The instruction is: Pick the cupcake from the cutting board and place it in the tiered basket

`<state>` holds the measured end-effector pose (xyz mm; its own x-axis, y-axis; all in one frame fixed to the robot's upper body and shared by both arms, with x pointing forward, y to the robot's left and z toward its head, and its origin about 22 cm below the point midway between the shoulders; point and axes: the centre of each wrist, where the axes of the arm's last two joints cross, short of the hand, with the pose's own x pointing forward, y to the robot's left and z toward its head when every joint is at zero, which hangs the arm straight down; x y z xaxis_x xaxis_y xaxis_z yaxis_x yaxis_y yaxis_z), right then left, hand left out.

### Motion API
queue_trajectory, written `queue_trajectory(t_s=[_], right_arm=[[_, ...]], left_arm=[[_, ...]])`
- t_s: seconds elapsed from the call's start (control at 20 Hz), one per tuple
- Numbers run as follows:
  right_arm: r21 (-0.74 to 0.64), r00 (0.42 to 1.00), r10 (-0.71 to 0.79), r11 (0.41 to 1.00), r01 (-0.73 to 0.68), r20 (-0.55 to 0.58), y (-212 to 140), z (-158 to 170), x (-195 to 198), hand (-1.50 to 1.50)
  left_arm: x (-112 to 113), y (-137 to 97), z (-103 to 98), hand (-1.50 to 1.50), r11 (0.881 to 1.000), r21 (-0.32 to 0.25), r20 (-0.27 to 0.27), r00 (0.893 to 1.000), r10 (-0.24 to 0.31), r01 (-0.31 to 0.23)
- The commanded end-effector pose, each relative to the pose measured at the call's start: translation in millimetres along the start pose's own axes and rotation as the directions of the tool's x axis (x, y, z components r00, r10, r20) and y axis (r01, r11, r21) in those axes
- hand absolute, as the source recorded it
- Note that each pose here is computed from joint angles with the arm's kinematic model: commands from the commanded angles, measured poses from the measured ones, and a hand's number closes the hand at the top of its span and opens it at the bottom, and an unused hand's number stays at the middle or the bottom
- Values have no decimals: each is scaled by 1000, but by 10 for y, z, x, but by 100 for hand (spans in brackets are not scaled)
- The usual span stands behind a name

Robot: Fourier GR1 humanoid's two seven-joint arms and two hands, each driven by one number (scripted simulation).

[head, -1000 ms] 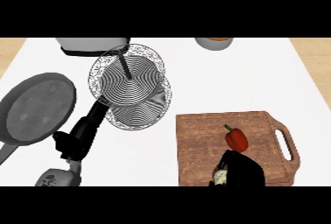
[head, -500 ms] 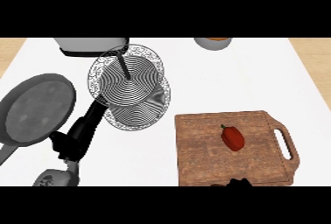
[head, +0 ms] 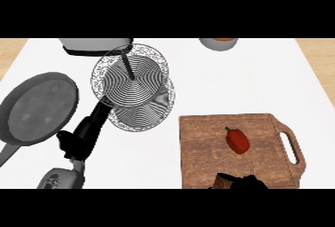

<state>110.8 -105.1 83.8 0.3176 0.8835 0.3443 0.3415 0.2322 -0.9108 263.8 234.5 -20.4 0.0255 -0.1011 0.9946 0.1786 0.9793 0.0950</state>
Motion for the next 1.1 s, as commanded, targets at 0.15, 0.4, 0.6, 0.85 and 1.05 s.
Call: queue_trajectory(t_s=[0.15,0.4,0.6,0.85,1.05], right_arm=[[-21,946,-303,953,303,-118,-527,-65,326,150],[-66,930,-345,938,340,-127,-596,-263,407,150],[-62,915,-369,929,364,-162,-613,-478,495,150],[-50,915,-362,932,358,-178,-532,-843,693,150],[-12,915,-356,933,360,-191,-481,-1152,908,150]], left_arm=[[29,5,-39,0,999,-31,8,1000,-8,8],[57,-81,-93,0,998,-56,21,1000,-3,5],[96,-111,-146,0,998,-63,27,999,-21,23],[132,-170,-169,0,995,-97,36,999,-9,13],[154,-185,-196,0,994,-111,42,999,-12,17]])
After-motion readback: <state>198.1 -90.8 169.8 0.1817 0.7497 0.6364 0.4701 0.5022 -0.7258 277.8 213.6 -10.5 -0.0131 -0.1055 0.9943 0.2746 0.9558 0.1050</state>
